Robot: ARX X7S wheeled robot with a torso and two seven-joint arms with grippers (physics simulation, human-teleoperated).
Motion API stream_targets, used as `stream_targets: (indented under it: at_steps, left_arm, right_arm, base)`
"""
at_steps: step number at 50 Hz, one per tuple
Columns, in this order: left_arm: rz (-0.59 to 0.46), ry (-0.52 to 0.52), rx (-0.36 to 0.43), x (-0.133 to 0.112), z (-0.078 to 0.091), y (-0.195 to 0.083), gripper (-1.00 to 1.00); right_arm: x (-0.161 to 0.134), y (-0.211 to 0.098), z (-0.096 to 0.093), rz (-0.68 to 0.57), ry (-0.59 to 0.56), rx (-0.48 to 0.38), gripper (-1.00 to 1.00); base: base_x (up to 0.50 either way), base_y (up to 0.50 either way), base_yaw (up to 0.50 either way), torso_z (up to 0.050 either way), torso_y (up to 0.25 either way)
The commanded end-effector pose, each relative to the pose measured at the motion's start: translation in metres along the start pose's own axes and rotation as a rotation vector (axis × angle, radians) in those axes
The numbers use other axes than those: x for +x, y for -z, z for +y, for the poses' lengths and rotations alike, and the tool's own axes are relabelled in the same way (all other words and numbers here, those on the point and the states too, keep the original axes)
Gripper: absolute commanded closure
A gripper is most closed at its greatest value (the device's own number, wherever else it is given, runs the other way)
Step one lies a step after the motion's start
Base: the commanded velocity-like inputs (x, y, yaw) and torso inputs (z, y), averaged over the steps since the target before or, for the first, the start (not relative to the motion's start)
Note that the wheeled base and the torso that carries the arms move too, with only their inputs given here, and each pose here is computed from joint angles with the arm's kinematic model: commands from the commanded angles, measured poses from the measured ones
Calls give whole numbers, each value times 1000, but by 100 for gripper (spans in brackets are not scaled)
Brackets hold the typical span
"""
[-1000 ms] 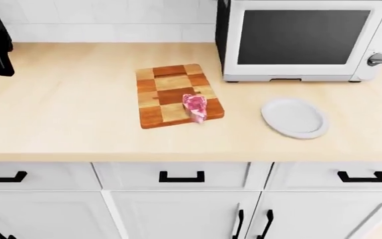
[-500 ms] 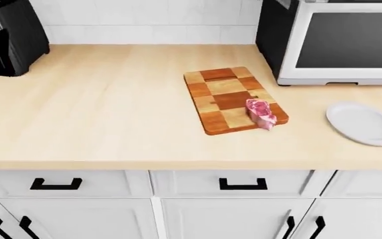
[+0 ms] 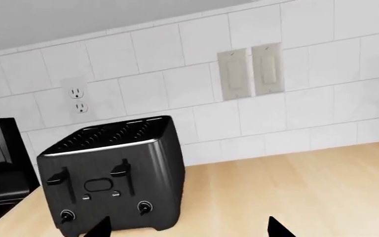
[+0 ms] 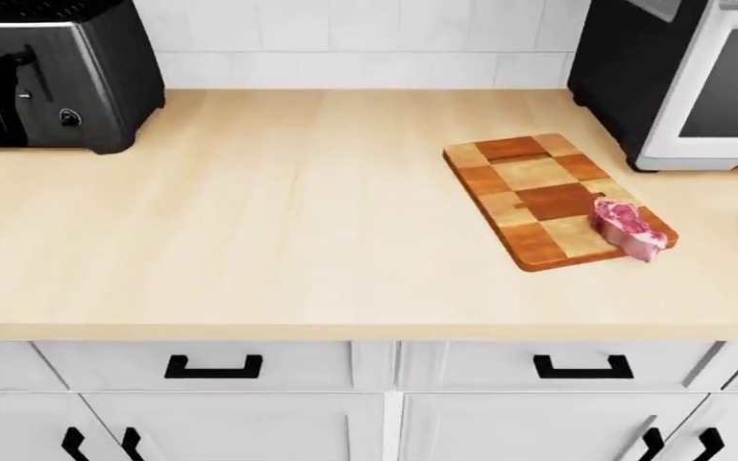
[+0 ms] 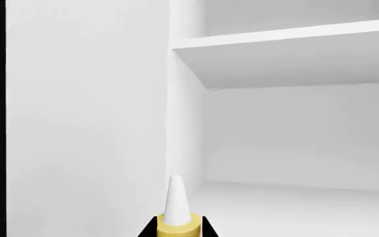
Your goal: Pick the steak from the plate and place it on the cutting board. Then pick the condiment bottle from the cabinet and place it next to the cutting board.
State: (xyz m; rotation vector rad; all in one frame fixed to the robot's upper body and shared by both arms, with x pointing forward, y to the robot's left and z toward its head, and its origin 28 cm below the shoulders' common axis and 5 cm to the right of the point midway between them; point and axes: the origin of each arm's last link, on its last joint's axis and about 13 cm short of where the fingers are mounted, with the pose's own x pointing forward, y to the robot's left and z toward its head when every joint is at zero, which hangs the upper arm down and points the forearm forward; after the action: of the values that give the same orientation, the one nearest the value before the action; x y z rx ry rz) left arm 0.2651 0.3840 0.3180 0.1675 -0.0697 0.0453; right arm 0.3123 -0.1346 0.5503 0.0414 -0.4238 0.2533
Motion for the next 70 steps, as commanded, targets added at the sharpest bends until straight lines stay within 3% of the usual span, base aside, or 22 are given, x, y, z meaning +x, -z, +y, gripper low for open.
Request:
stream_targets:
  at_steps: [1, 35, 51, 70]
  left_arm:
    - [-13, 10, 2, -3, -1, -2, -100]
    - [16, 25, 19, -2, -4, 15, -100]
    - [13, 39, 18, -2, -7, 11, -100]
    - [11, 39, 14, -6, -9, 6, -100]
  right_arm:
    - [0, 14, 10, 22, -46, 23, 100]
    - [6, 80, 22, 132, -206, 220, 100]
    - [-10, 139, 53, 181, -251, 269, 100]
    - [-26, 181, 76, 230, -265, 337, 100]
  base:
    - [0, 0, 0, 0, 0]
    - [0, 2, 3, 0, 0]
    - [0, 1, 1, 0, 0]
    - [0, 0, 0, 0, 0]
